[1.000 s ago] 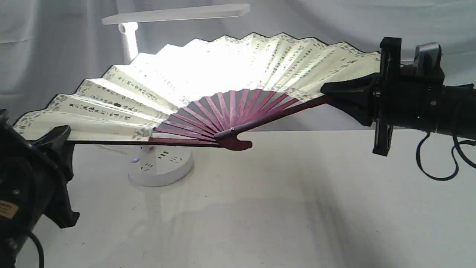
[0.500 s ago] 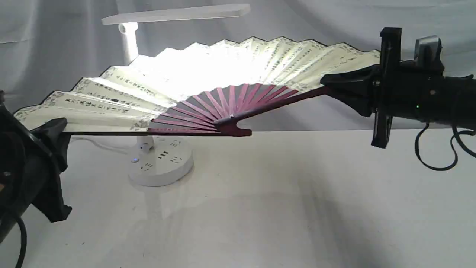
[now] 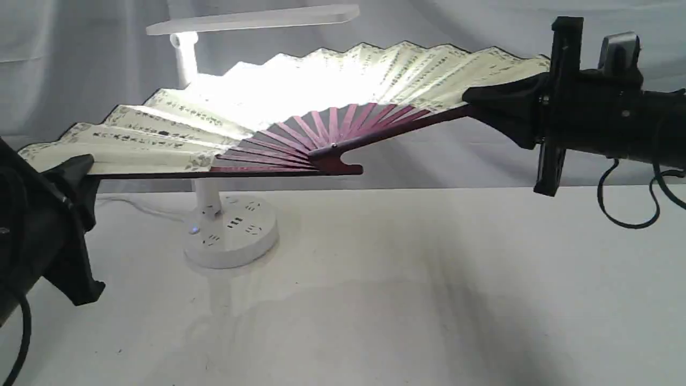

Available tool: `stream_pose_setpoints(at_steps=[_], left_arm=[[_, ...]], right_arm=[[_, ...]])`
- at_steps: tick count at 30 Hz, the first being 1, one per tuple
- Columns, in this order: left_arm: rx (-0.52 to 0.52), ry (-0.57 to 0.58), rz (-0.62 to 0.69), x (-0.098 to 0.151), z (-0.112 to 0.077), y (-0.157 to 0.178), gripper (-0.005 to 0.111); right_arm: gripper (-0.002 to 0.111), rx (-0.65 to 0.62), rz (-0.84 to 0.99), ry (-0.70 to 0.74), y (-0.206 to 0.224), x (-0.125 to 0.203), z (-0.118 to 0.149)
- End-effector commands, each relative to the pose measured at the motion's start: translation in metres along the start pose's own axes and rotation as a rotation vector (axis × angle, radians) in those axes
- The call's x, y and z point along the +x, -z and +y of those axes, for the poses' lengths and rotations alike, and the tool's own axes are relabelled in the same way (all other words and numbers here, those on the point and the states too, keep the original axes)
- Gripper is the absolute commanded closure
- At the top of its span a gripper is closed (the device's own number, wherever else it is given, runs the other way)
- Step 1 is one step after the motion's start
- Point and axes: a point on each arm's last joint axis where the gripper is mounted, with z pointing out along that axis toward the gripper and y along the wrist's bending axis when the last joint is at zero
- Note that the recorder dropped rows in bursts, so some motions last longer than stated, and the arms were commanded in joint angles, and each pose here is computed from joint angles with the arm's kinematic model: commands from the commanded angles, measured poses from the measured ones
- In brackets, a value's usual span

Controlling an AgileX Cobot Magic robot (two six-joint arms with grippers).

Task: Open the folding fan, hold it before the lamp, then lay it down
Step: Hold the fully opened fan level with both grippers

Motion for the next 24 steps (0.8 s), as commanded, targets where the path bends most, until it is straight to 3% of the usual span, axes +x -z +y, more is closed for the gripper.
stream_pose_setpoints(at_steps=[1, 5, 24], left_arm=[[0.116, 0.125, -0.054, -0.0046, -0.0189, 0.0006, 0.107], [0.160, 0.126, -0.062, -0.0055, -0.0227, 0.0012, 0.107], [0.161, 0.127, -0.058, -0.0053, -0.0228, 0.0012, 0.107]], right_arm=[[0.108, 0.042, -0.022, 0.058, 0.0029, -0.0024, -0.0021], [0.108, 0.042, -0.029, 0.063, 0.0042, -0.0026, 0.0001], [0.108, 0.046, -0.037, 0.066, 0.0045, -0.0030, 0.0006]])
